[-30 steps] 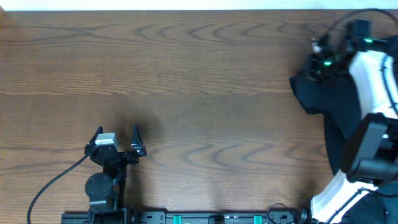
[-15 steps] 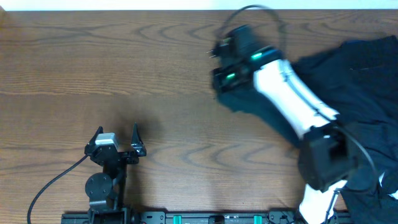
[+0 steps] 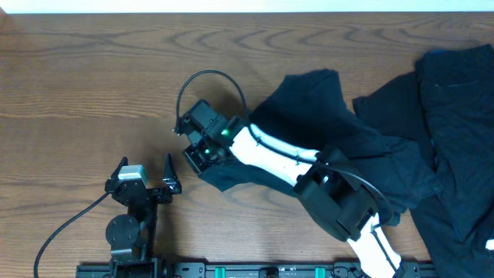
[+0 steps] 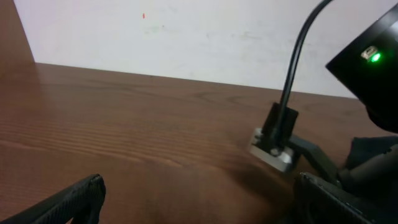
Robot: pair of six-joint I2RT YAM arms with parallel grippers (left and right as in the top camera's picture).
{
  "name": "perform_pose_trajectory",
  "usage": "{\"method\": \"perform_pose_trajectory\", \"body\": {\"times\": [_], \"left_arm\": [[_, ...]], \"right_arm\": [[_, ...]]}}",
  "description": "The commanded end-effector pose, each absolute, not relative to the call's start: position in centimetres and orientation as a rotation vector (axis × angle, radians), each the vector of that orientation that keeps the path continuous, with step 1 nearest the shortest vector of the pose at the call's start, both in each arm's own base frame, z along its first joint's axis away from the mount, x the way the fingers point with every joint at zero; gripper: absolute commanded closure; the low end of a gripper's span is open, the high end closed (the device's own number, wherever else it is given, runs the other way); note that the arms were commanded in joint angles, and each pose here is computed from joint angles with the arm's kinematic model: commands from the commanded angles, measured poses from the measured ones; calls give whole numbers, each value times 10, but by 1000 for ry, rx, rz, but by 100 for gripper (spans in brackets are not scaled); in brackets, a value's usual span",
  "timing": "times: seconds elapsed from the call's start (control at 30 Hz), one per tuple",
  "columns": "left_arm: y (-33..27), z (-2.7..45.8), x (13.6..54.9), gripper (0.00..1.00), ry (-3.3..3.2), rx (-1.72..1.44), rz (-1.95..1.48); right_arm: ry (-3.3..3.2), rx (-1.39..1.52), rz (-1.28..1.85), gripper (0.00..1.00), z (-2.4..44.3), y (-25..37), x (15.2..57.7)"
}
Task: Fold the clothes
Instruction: 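Drag the grasped shirt leftward across the table with the right gripper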
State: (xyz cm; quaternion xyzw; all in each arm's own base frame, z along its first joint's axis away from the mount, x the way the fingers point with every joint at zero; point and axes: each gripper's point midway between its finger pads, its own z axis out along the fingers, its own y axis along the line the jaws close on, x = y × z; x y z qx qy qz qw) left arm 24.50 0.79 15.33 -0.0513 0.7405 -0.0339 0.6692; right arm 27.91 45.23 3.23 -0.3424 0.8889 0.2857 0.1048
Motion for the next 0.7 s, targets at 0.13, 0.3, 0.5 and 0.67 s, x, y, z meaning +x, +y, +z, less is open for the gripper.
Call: {"method": "perform_pose_trajectory", "body": {"times": [0.13,0.3,0.5,0.67], "left_arm": [[5,139,244,2,1714,-100,-83],[5,139,244,2,1715,-100,-83],[5,139,244,2,1714,-100,-83],[5,139,244,2,1714,-100,-83]], "right_arm": [[2584,-959,863,92,49,455,295],[2544,-989,950,71,65,462,297],[2478,-1075,1016,40,94,460,305],[2583,-928,794,39,124,404,346]]}}
